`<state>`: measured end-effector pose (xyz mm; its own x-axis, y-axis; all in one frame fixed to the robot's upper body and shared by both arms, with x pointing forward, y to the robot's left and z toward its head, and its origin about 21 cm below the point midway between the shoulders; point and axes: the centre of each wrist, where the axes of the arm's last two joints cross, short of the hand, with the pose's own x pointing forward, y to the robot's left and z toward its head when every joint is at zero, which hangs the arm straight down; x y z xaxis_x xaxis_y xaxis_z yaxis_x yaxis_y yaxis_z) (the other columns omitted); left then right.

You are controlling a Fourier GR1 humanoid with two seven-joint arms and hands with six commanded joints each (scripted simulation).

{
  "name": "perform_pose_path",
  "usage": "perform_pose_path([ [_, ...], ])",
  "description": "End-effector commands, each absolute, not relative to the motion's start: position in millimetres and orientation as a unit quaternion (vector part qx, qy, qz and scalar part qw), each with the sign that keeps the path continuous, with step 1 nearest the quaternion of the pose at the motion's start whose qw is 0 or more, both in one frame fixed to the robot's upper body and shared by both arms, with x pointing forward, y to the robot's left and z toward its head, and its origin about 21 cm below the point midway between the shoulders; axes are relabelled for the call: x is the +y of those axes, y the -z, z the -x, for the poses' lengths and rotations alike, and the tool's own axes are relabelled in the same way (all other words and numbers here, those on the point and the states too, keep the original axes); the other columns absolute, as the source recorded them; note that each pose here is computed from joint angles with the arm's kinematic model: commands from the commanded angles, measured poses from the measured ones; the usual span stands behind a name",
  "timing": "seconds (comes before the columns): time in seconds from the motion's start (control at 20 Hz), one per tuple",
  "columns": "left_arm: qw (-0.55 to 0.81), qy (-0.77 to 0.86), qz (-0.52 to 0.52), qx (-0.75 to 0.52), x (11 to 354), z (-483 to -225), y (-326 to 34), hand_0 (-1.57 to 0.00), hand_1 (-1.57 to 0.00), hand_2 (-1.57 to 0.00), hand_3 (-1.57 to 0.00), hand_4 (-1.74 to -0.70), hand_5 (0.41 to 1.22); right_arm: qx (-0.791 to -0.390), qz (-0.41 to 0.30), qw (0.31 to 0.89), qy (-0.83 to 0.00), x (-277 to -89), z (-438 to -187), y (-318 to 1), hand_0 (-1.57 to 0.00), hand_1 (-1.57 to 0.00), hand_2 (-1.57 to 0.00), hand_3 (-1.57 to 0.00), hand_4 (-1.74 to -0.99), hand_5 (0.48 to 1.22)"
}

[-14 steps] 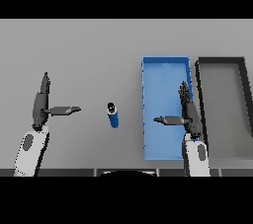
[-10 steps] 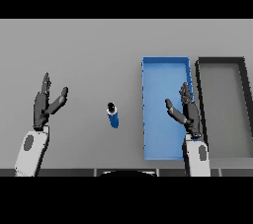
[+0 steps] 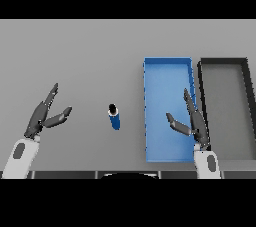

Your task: Pick up the blue pipe and place it into the blue bin.

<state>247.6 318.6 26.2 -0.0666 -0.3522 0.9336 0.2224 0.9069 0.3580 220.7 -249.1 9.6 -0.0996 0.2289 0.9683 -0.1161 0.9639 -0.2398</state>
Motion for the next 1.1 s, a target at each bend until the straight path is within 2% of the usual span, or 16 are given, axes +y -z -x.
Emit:
perform_pose_path([
  [0.0,0.677,0.214,-0.032,-0.703,318,-250,-30,0.00,0.00,0.00,0.00,-1.01,0.592,-0.728,0.038,0.672,-0.131,-248.8,-225,-14,0.00,0.00,0.00,0.00,-1.225,0.592],
  [0.25,0.677,0.289,0.028,-0.676,306,-240,-34,0.00,0.00,0.00,0.00,-1.03,0.565,-0.736,0.030,0.662,-0.140,-247.1,-223,-10,0.00,0.00,0.00,0.00,-1.225,0.595],
  [0.3,0.682,0.301,0.040,-0.665,302,-238,-33,0.00,0.00,0.00,0.00,-1.04,0.548,-0.738,0.036,0.658,-0.143,-252.0,-225,-12,0.00,0.00,0.00,0.00,-1.223,0.601],
  [0.65,0.677,0.363,0.107,-0.630,259,-227,-28,0.00,0.00,0.00,0.00,-1.09,0.463,-0.743,0.033,0.654,-0.141,-247.2,-223,-12,0.00,0.00,0.00,0.00,-1.256,0.616],
  [0.9,0.667,0.375,0.140,-0.629,224,-229,-16,0.00,0.00,0.00,0.00,-1.12,0.446,-0.739,0.025,0.659,-0.137,-249.6,-224,-11,0.00,0.00,0.00,0.00,-1.270,0.617],
  [1.05,0.671,0.379,0.139,-0.622,207,-238,-7,0.00,0.00,0.00,0.00,-1.12,0.446,-0.741,0.029,0.658,-0.133,-249.4,-219,-11,0.00,0.00,0.00,0.00,-1.275,0.615],
])
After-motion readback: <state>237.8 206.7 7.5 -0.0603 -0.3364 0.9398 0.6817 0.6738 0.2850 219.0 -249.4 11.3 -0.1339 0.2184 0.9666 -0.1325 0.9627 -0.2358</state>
